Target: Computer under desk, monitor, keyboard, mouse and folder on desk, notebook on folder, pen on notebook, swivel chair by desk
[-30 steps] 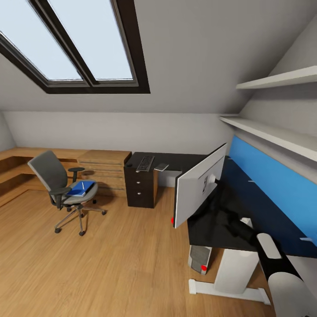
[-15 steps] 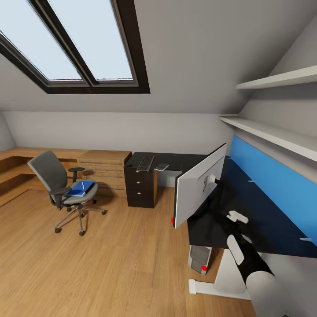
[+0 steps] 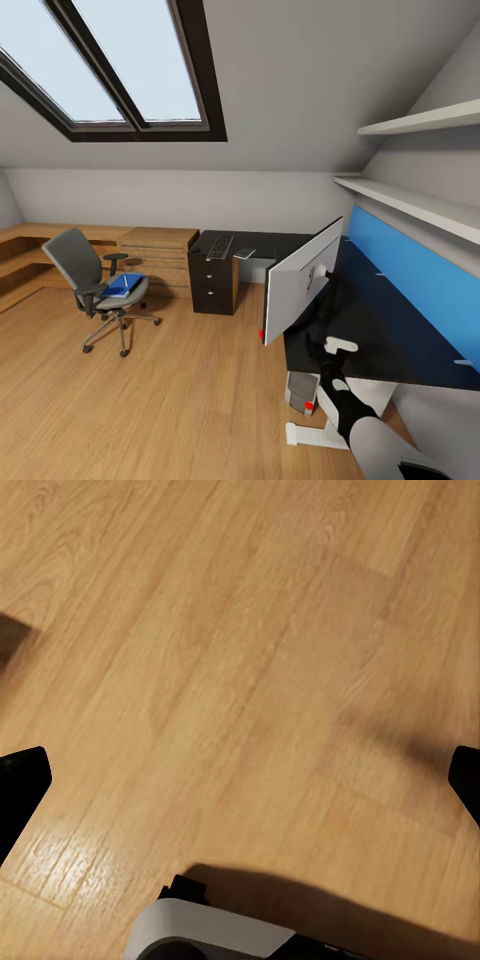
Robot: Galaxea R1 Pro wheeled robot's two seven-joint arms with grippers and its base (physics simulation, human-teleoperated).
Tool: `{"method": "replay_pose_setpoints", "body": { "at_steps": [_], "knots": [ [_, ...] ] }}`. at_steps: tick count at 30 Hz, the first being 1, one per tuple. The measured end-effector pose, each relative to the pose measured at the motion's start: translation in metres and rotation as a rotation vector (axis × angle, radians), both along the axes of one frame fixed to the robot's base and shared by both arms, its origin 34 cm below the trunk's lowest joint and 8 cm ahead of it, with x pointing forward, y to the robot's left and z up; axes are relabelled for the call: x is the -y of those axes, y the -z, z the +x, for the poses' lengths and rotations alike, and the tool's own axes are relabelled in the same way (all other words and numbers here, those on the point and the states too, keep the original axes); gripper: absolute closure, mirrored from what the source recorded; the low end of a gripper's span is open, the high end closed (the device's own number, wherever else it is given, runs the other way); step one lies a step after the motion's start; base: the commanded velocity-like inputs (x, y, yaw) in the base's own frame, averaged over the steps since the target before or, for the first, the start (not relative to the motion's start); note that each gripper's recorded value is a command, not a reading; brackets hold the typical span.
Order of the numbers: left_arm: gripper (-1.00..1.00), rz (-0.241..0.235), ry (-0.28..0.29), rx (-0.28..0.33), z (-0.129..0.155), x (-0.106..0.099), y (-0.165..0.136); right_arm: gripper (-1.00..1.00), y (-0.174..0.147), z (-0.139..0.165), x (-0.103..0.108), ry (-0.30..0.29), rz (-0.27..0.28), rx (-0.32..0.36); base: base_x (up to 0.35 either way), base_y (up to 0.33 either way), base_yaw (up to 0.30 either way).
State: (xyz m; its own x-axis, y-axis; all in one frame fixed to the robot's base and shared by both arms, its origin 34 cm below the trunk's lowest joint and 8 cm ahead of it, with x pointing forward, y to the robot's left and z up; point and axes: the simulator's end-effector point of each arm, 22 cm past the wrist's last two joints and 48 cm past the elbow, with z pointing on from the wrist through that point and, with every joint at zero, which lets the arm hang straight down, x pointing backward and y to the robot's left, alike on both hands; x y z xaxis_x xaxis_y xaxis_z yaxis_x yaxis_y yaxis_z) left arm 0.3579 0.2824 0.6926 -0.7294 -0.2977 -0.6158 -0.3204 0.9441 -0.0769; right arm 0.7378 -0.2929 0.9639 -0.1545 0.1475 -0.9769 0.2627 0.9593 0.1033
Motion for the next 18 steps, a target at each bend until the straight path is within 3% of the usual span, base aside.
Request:
{"method": "replay_pose_setpoints", "body": {
  "at_steps": [6, 10, 13, 15, 18],
  "knots": [
    [-1.00, 0.000, 0.000, 0.000, 0.000, 0.000, 0.000, -1.00, 0.015, -0.005, -0.002, -0.006, -0.001, -0.050, 0.000, 0.000, 0.000],
    [-1.00, 0.005, -0.003, -0.005, -0.002, -0.003, 0.001, -1.00, 0.033, -0.001, 0.007, -0.003, 0.000, -0.195, 0.000, 0.000, 0.000],
    [-1.00, 0.012, -0.011, -0.006, -0.002, -0.009, 0.001, -1.00, 0.036, -0.001, 0.008, -0.002, 0.001, -0.225, 0.000, 0.000, 0.000],
    [-1.00, 0.010, -0.009, 0.020, 0.040, -0.016, -0.011, -1.00, 0.038, -0.002, 0.008, 0.000, 0.004, -0.243, 0.000, 0.000, 0.000],
    [-1.00, -0.047, 0.049, -0.054, 0.081, 0.005, -0.020, -1.00, 0.038, -0.002, 0.008, 0.004, 0.009, -0.246, 0.000, 0.000, 0.000]
  ]
}}
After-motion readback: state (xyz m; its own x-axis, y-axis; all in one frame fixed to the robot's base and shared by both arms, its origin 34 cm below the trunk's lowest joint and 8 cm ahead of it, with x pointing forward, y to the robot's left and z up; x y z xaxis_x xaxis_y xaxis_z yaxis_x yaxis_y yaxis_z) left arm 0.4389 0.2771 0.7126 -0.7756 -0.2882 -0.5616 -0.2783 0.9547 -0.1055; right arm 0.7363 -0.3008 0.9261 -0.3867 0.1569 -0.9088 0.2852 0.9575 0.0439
